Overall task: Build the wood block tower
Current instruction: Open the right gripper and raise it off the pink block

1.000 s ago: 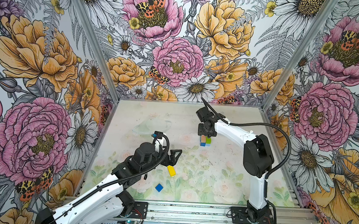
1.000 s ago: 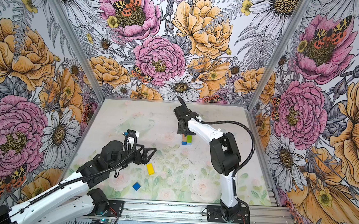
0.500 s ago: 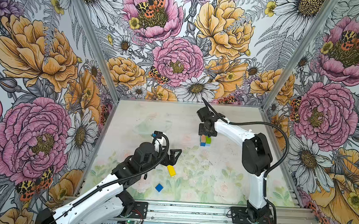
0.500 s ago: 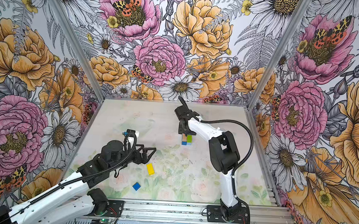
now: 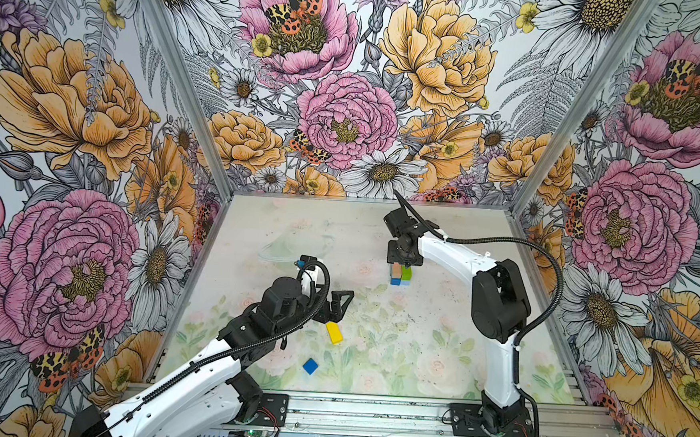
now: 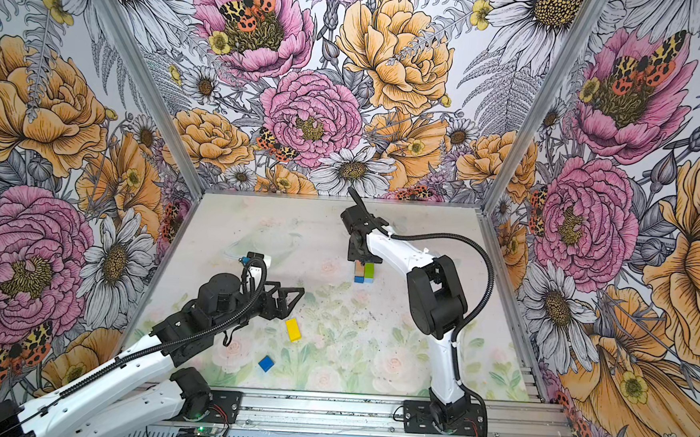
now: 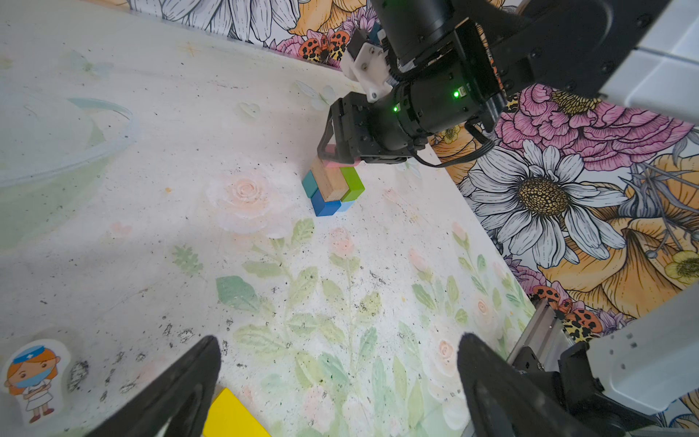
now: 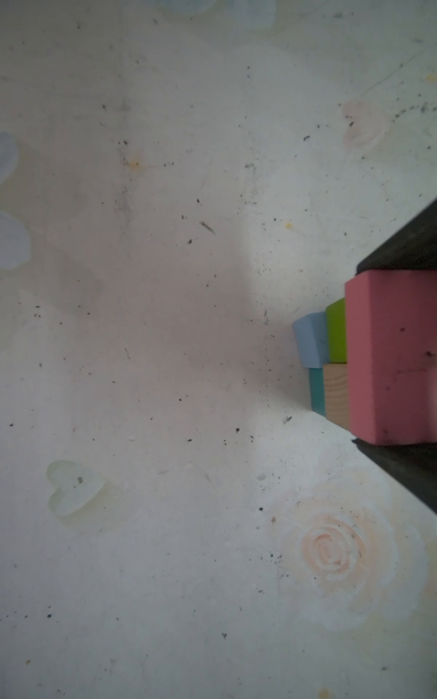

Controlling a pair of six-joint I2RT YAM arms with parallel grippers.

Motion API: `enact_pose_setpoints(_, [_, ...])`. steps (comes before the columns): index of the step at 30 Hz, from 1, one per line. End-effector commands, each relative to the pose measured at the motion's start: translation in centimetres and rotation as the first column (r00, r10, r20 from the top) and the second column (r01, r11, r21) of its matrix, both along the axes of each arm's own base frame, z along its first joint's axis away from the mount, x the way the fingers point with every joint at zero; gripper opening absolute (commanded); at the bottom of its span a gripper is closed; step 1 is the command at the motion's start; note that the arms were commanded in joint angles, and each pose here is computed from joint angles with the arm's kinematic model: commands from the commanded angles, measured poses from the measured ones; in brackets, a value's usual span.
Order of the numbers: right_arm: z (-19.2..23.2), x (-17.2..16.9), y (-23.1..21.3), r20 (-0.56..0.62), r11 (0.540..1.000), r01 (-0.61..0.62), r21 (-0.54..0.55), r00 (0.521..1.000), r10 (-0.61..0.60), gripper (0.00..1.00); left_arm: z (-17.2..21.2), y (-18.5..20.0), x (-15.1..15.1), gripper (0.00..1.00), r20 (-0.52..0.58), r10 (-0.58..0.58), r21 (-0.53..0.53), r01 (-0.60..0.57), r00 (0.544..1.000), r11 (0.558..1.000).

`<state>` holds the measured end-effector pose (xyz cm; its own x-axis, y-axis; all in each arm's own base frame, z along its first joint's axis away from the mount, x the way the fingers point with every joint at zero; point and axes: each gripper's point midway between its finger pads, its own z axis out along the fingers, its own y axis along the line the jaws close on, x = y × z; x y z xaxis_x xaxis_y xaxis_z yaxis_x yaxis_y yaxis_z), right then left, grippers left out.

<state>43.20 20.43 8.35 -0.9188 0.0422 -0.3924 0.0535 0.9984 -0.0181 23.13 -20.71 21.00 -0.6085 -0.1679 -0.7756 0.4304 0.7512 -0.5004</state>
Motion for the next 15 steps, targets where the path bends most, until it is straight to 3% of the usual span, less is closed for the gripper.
enact_pose_setpoints(1, [-0.1, 0.7, 0.4, 0.003, 1.000, -0.014, 0.011, 1.000, 0.014, 0.66, -0.6, 0.0, -0.1, 0.99, -0.001, -0.020, 0.015, 0.020, 1.000, 1.000])
enact_pose_setpoints(8, [1.5, 0.6, 0.4, 0.035, 0.999, -0.031, 0.011, 0.999, 0.031, 0.77, -0.5, -0.1, -0.2, 0.99, -0.001, -0.024, 0.015, 0.024, 1.000, 1.000])
enact_pose_setpoints(15, [5.1, -0.7, 0.7, 0.097, 0.998, -0.052, 0.036, 0.994, 0.048, 0.80, -0.8, 1.0, -0.5, 0.99, -0.027, 0.023, 0.020, -0.022, 0.999, 1.000])
